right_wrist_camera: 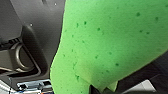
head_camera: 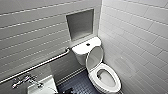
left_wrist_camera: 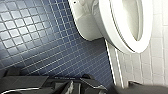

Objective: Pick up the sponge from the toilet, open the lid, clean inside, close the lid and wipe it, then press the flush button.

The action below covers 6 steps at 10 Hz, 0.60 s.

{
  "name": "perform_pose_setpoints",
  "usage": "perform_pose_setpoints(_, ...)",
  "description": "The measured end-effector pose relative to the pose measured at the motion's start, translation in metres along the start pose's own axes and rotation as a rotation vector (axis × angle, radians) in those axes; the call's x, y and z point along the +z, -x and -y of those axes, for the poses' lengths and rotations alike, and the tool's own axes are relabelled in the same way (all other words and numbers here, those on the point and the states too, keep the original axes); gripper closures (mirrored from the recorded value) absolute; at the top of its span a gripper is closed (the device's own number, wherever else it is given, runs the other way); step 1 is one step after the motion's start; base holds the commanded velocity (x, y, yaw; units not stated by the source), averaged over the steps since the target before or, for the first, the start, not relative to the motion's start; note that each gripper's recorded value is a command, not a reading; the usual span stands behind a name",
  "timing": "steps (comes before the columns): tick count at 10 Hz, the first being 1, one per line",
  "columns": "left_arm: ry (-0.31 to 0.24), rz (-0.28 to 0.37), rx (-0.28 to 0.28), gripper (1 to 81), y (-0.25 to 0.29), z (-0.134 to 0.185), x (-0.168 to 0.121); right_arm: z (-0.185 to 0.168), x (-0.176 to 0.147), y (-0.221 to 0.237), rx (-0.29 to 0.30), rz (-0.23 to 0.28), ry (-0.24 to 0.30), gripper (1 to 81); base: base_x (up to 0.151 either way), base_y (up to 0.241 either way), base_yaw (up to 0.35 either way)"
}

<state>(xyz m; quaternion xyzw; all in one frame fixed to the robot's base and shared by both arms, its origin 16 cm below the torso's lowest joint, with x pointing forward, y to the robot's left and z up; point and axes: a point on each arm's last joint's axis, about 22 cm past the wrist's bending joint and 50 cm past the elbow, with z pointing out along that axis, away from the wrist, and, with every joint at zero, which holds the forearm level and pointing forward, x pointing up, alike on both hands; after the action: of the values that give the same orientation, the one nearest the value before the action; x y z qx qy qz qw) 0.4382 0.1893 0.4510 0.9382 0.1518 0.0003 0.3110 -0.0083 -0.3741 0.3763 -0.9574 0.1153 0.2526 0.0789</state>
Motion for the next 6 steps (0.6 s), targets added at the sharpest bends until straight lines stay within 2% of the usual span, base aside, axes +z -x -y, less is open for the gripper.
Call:
perform_pose_setpoints(1, -0.023, -0.014, -0.007, 1.0, -0.005, 0.013, -0.005, -0.001, -0.002, -0.006, -0.015, -0.001, 0.011, 81.1, 0.000, 0.000, 0.000)
perform_pose_setpoints(2, -0.033, -0.017, -0.014, 1.0, -0.002, 0.021, -0.005, 0.000, -0.002, -0.015, -0.016, -0.023, 0.022, 81.1, 0.000, 0.000, 0.000)
perform_pose_setpoints(5, -0.079, 0.029, -0.058, 1.0, 0.047, 0.058, 0.001, -0.002, 0.001, -0.017, 0.069, -0.035, 0.055, 81.1, 0.000, 0.000, 0.000)
perform_pose_setpoints(6, -0.105, 0.038, -0.065, 1.0, 0.068, 0.076, 0.004, -0.009, -0.001, -0.018, 0.044, -0.038, 0.080, 81.1, 0.000, 0.000, 0.000)
